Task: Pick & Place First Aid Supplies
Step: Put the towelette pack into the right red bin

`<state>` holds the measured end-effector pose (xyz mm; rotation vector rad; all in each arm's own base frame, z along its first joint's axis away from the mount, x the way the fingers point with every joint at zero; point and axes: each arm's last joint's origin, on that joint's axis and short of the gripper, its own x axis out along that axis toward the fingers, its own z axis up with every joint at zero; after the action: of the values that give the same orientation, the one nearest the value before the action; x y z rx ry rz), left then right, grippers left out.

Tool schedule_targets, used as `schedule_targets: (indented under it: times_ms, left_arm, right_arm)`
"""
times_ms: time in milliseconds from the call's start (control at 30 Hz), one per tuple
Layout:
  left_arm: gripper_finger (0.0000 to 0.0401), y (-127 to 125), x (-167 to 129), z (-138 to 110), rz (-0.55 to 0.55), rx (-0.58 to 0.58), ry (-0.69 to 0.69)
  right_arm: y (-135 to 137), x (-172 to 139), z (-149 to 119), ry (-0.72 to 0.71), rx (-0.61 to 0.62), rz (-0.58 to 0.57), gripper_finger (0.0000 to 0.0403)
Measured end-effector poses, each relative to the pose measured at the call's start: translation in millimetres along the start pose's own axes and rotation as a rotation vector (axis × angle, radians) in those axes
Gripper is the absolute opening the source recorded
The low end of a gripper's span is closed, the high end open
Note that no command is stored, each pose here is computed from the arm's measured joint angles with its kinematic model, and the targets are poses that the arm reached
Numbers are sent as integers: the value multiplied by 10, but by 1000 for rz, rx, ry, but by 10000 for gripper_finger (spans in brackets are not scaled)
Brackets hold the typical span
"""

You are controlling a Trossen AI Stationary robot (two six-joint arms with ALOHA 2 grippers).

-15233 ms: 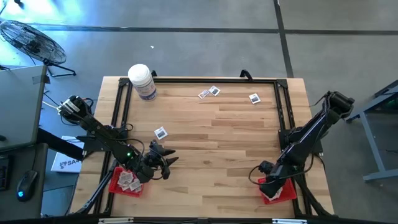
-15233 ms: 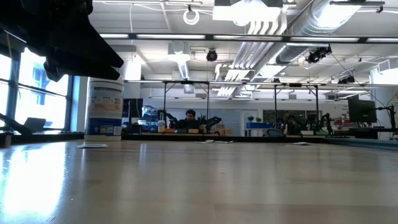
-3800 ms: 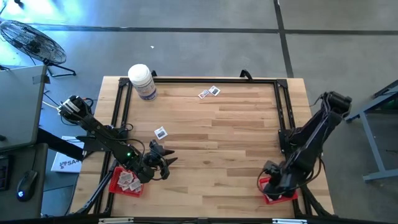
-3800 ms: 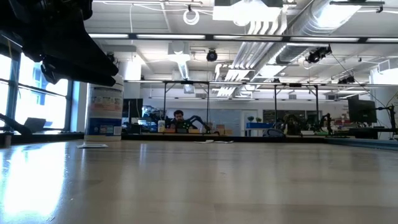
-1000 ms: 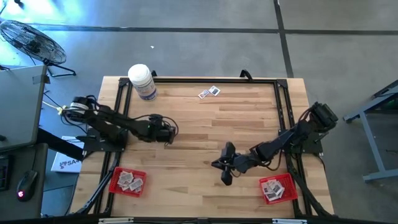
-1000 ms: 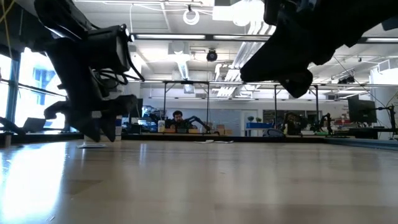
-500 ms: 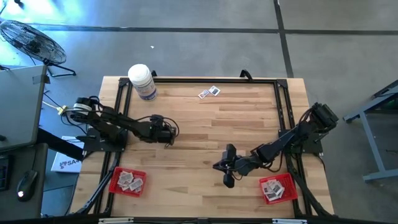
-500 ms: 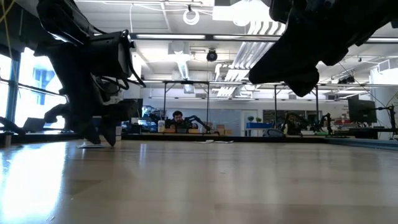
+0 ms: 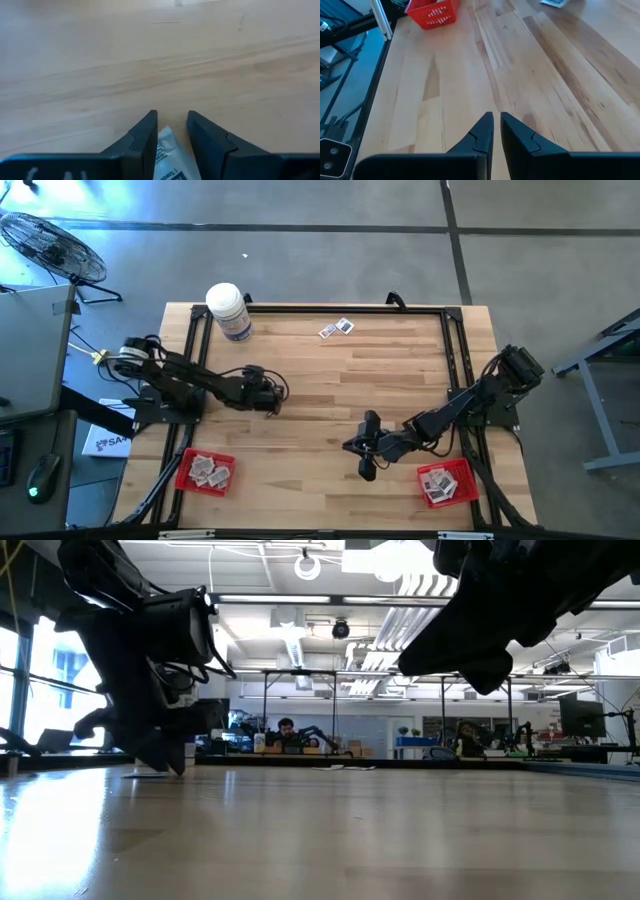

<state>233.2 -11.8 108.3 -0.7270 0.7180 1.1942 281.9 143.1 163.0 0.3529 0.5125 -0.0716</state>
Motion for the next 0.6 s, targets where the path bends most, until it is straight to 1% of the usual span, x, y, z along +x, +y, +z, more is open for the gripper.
schedule_targets:
  times_ms: [133, 233, 367, 467, 600]
  left_arm:
    - [105, -110, -102, -56, -54, 19, -13]
    - [105, -227, -201, -110, -131, 24, 34]
    - [105, -305, -289, -153, -177, 64, 59]
    - [105, -321, -309, -139, -170, 98, 58]
    - [105, -327, -356, -97, -118, 158, 51]
  right_arm:
    - [-7, 3, 4, -1, 1, -3, 28]
    - [-8, 3, 5, -3, 1, -6, 28]
    - [-9, 3, 6, -5, 1, -9, 28]
    - [-8, 2, 6, -5, 1, -9, 28]
    - [-8, 2, 6, -5, 1, -8, 28]
